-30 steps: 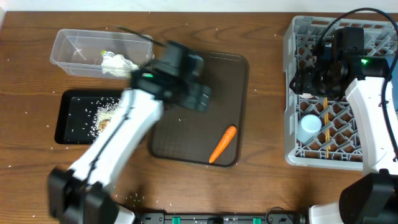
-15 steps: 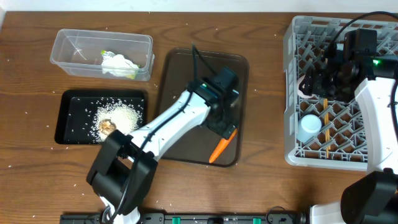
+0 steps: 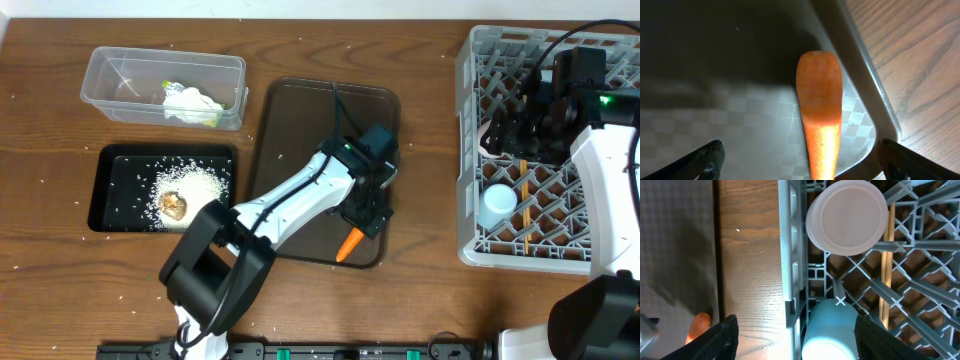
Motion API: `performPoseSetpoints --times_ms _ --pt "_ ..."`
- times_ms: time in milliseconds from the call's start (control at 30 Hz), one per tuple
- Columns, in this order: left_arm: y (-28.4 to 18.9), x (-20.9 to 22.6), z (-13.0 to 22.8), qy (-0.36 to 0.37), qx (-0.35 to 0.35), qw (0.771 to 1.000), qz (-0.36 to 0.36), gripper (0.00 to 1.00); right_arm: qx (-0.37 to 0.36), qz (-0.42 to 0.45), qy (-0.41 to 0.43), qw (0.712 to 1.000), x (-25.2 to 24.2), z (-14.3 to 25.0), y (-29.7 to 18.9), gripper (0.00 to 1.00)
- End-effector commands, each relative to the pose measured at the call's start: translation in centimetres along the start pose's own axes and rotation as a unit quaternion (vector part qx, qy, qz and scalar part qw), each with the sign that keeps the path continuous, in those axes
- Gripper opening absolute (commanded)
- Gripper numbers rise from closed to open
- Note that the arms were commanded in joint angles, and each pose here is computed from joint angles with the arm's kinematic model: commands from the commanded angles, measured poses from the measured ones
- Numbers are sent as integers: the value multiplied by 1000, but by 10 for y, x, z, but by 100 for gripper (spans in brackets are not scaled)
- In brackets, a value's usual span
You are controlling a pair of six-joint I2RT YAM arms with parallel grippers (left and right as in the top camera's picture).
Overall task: Sort waste into correct bins and load items into the dishwasher rack
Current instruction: 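Reach the left gripper to the orange carrot on the brown tray, then grasp the carrot with the left gripper and lift it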
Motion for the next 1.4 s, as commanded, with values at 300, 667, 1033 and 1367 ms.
performPoseSetpoints --times_ms 300,667,1033,1367 --pt "8 -5 25 -7 64 998 29 96 -20 3 2 1000 0 -5 -13 69" --pt "22 8 25 -63 96 993 19 92 -19 2 2 1000 0 -5 -13 69" --pt "25 12 22 -77 95 992 19 71 -18 2 1 1000 0 -5 -13 69" --pt "16 4 4 -9 63 997 31 72 -12 2 -2 1000 1 -2 -12 69"
Point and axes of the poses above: each gripper's point midway between its finger pads, its own y axis out along the fingers, its own x axis along the line the jaws close on, z = x × y, the point moved 2 cm from there along -y, back along the fingers, and after that the axes turned 11 degrees about -y, right-handed, at the moved point
